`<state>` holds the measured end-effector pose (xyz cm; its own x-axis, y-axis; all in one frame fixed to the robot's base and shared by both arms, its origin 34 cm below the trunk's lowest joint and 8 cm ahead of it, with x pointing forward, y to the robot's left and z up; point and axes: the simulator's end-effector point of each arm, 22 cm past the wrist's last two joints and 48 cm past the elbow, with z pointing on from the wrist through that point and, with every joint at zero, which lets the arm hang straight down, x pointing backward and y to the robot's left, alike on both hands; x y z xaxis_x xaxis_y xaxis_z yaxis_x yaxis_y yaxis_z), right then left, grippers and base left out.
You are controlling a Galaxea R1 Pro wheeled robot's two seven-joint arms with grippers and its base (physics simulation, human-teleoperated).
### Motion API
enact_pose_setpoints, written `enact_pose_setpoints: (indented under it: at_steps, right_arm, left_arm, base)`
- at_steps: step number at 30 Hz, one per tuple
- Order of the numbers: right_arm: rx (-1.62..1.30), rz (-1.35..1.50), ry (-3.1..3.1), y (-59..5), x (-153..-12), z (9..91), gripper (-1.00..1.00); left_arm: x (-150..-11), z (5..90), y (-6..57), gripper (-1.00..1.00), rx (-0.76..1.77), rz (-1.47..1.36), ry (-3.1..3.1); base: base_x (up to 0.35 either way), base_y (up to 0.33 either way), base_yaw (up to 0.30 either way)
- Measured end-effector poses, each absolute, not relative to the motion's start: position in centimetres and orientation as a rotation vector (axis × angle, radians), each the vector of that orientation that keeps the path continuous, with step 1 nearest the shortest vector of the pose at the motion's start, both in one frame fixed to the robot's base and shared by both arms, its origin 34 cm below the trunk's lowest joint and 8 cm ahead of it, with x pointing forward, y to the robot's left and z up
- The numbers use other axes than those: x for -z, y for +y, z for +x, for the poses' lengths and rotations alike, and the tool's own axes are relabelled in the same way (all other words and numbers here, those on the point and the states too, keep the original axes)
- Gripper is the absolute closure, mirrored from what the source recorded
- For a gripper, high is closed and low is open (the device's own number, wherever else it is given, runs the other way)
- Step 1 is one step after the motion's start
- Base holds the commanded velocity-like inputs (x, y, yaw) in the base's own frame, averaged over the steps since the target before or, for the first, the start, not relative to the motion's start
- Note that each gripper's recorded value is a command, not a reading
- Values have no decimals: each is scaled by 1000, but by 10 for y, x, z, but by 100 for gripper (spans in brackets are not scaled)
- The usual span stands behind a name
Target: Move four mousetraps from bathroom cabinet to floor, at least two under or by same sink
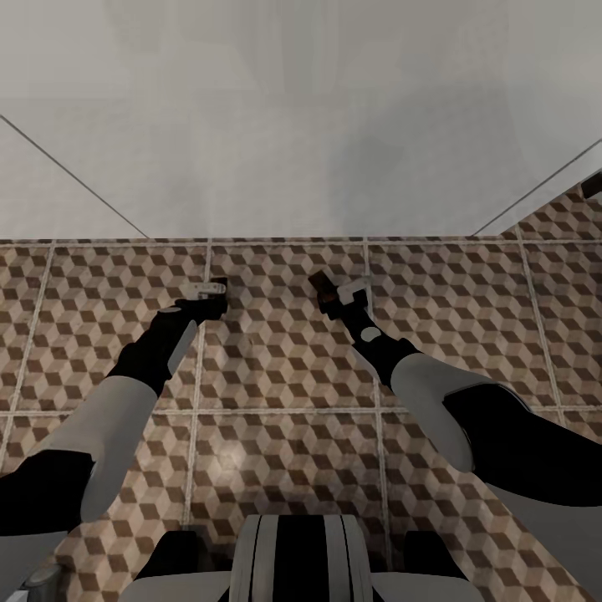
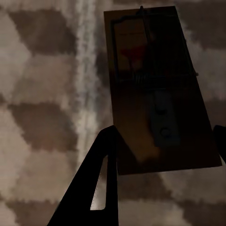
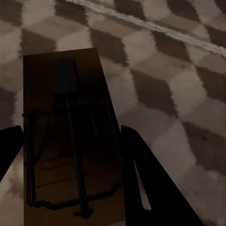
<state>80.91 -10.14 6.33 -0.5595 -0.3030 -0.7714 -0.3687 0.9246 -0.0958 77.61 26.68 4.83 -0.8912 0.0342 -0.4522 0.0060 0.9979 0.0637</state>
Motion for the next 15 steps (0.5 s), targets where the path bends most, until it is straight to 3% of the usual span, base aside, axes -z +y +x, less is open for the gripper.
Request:
enact_pose_setpoints:
  at_steps: [15]
  right_arm:
    - [-96, -475, 2202, -101, -63, 809, 100]
  left_arm:
    - [-48, 776, 267, 100, -84, 30, 2669]
  base:
    - [0, 0, 0]
